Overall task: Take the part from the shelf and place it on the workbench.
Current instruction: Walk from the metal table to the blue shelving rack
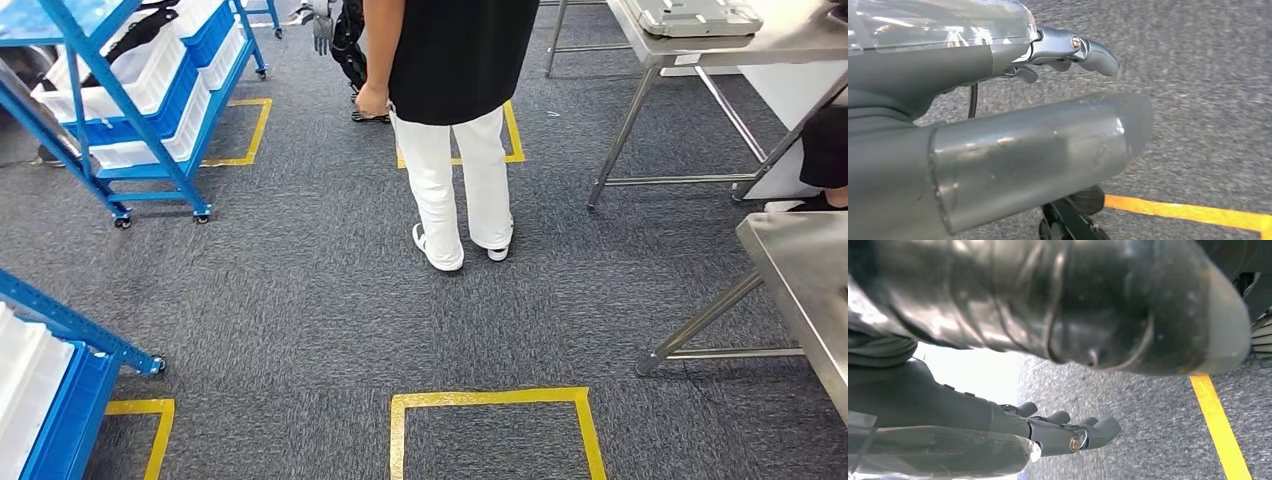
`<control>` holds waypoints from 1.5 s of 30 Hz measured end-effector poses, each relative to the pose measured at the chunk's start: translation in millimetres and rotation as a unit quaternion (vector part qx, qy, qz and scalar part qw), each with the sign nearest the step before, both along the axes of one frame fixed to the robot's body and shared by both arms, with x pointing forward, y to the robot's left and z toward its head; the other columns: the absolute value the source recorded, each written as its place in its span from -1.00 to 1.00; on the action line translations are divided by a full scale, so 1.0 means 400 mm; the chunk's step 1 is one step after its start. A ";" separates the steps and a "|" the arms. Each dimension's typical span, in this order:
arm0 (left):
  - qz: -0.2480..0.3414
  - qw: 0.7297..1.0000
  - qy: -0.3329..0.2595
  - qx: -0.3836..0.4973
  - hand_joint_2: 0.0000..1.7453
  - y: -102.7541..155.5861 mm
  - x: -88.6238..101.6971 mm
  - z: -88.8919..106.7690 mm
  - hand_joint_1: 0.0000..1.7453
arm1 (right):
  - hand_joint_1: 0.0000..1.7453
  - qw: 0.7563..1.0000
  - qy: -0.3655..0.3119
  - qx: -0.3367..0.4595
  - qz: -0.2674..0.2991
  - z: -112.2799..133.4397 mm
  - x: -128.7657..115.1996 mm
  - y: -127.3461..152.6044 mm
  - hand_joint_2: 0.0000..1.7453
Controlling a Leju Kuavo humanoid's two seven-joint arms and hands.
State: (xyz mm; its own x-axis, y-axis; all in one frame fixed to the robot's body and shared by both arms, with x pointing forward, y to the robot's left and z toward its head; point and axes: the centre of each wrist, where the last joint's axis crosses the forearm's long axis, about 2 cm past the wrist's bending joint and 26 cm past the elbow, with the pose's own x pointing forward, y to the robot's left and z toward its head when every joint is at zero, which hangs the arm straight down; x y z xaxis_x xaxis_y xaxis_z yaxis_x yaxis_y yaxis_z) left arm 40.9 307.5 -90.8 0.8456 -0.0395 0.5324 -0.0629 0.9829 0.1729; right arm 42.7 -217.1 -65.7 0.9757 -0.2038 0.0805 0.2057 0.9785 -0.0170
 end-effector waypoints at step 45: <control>0.016 1.000 0.009 -0.022 -1.00 -0.005 -0.001 0.004 -1.00 | -1.00 0.997 0.009 0.003 0.076 -0.012 0.004 0.006 -1.00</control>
